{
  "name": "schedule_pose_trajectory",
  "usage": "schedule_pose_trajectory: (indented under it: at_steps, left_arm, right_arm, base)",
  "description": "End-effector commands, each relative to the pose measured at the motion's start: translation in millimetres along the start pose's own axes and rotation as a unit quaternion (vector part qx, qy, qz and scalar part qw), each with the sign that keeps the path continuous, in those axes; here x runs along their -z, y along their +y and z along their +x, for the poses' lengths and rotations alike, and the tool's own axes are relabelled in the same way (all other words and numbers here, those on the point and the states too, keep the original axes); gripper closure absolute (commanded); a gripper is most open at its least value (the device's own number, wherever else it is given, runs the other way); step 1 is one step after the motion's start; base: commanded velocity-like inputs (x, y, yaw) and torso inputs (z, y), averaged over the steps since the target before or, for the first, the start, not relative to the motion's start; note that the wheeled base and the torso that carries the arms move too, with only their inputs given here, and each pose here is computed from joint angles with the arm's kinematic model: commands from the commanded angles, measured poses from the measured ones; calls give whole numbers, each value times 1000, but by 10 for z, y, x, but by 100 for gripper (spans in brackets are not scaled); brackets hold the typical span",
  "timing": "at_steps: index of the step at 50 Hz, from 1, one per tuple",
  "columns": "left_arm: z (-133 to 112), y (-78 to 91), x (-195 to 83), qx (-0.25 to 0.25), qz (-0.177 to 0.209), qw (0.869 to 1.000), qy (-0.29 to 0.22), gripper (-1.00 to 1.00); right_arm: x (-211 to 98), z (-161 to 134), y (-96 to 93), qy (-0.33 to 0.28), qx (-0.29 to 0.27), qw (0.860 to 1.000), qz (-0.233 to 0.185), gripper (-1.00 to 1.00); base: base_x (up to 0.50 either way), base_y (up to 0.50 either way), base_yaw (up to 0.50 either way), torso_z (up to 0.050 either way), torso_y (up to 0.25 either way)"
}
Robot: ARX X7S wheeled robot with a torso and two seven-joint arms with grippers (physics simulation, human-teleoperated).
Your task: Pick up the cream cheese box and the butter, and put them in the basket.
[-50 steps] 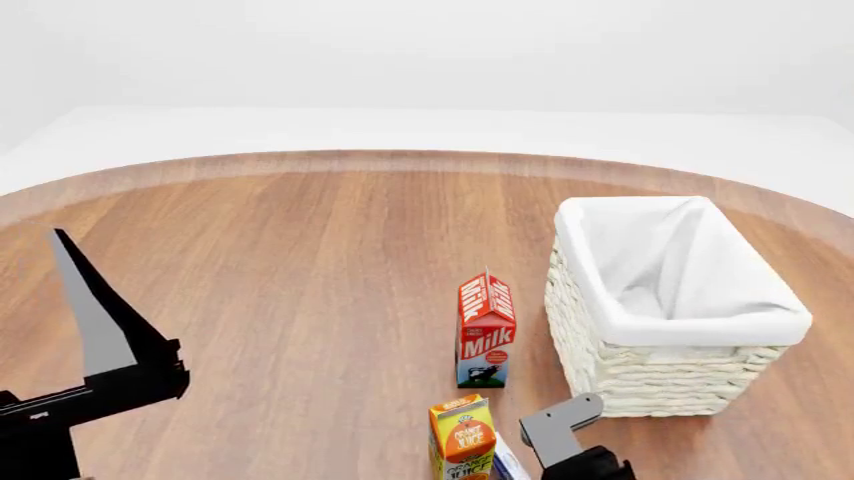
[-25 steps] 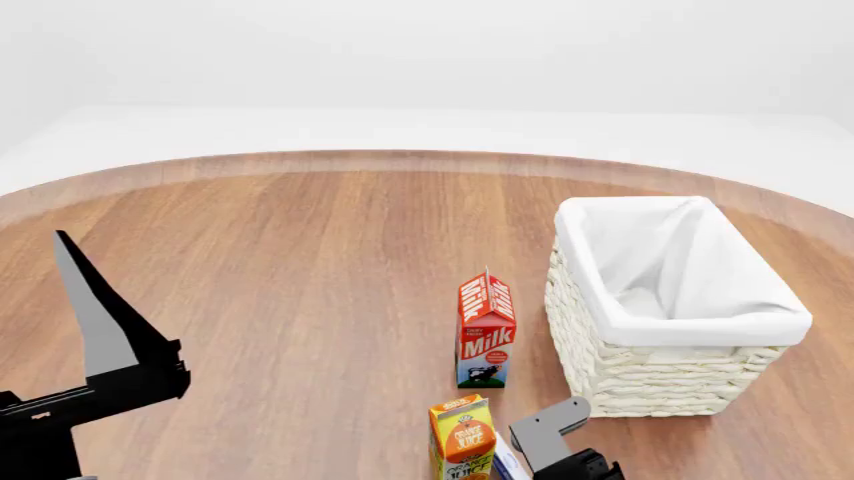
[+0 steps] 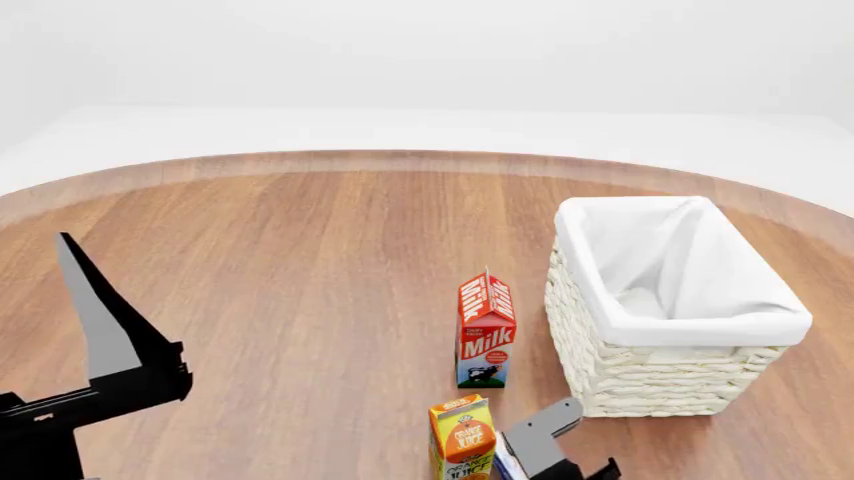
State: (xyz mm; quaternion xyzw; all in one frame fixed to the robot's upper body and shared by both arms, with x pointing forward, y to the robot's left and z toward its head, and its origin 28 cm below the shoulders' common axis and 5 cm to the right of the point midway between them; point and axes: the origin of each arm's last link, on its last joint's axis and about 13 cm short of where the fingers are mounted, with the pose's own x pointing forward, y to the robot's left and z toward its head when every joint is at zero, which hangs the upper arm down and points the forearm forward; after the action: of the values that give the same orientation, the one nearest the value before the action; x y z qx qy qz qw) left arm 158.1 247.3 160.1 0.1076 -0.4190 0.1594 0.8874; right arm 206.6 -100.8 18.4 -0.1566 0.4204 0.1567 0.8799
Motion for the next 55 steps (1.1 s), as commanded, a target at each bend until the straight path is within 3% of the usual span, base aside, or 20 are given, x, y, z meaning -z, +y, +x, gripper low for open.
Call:
schedule_pose_trajectory:
  at_steps: [1,11,21,23,28,55]
  left_arm:
    - [-2,-4,5,1,-1,1000,1,-100]
    - [-1,-4,9,1,0,1000,1,-100]
    - [2,3,4,0,2,1000,-1,-100]
    - [-1,2,4,0,1,1000,-1,-100]
    - [1,4,-7,0,2,1000,-2,-100]
    - [6,8,-37,0,3,1000,-5,-100]
  right_arm:
    - [9,-1,-10,-2,6,1000,-18,100]
    - [-71,-115,-59,-25,9,1000,1,100]
    - [-227,-688,-87,-125,41,991,-6,100]
    - [-274,-935,-77,-163,42,986,-10,100]
    - [-275,-1159,-62,-187,39,982,-7,100]
    - [-294,-1693,-141,-265,94,960,-4,100]
  base:
    - [0,0,0,0,0]
    - [0,0,0,0,0]
    - [0,0,0,0,0]
    - [0,0,0,0,0]
    - [0,0,0,0,0]
    - [0,0,0,0,0]
